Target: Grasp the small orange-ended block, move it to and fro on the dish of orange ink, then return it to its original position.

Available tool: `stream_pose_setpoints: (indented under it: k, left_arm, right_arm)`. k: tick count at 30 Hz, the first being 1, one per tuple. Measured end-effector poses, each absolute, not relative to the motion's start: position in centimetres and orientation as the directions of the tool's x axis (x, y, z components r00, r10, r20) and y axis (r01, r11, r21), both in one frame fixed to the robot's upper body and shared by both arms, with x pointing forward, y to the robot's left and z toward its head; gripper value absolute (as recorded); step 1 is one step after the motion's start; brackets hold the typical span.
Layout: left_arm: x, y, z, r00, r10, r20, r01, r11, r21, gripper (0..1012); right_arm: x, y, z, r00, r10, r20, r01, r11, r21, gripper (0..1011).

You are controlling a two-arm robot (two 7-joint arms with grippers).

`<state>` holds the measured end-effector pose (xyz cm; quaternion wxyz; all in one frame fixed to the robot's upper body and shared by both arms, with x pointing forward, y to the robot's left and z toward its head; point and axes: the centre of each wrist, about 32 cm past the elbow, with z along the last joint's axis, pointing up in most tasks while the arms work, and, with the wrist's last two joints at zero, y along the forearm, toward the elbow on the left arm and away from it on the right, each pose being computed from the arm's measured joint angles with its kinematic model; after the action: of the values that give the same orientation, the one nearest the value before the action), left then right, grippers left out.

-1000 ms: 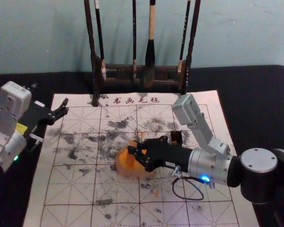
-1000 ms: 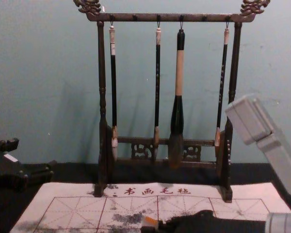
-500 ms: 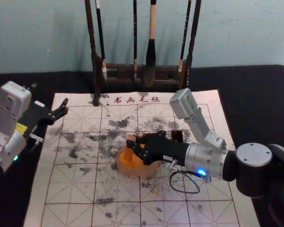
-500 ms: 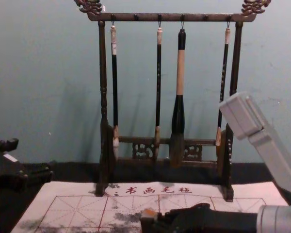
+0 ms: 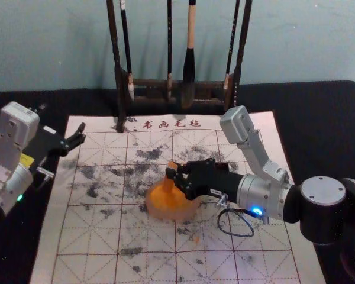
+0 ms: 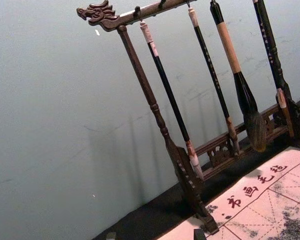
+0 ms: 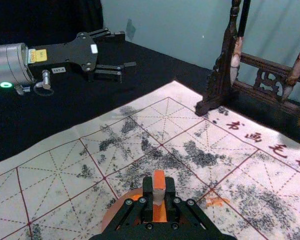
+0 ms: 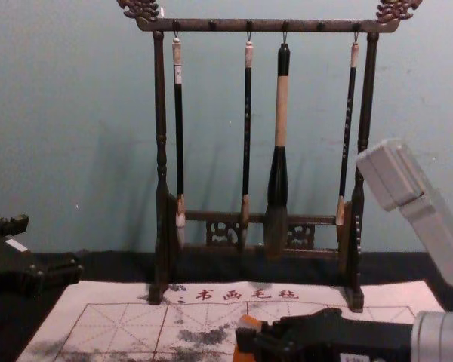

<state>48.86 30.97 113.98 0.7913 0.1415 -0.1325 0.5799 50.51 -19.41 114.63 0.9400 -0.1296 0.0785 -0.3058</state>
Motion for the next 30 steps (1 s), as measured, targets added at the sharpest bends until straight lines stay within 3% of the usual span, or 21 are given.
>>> stream_pose_setpoints:
  k: [30]
  left_arm:
    - [48.9,31.0,114.0,0.292,0.88,0.374,-0.955,0.287,0.07,1001]
  right_arm:
    - [50.0,-20.7,115.0,0.778,-0.626,-0.04,0.592,0.754,-0.284,127]
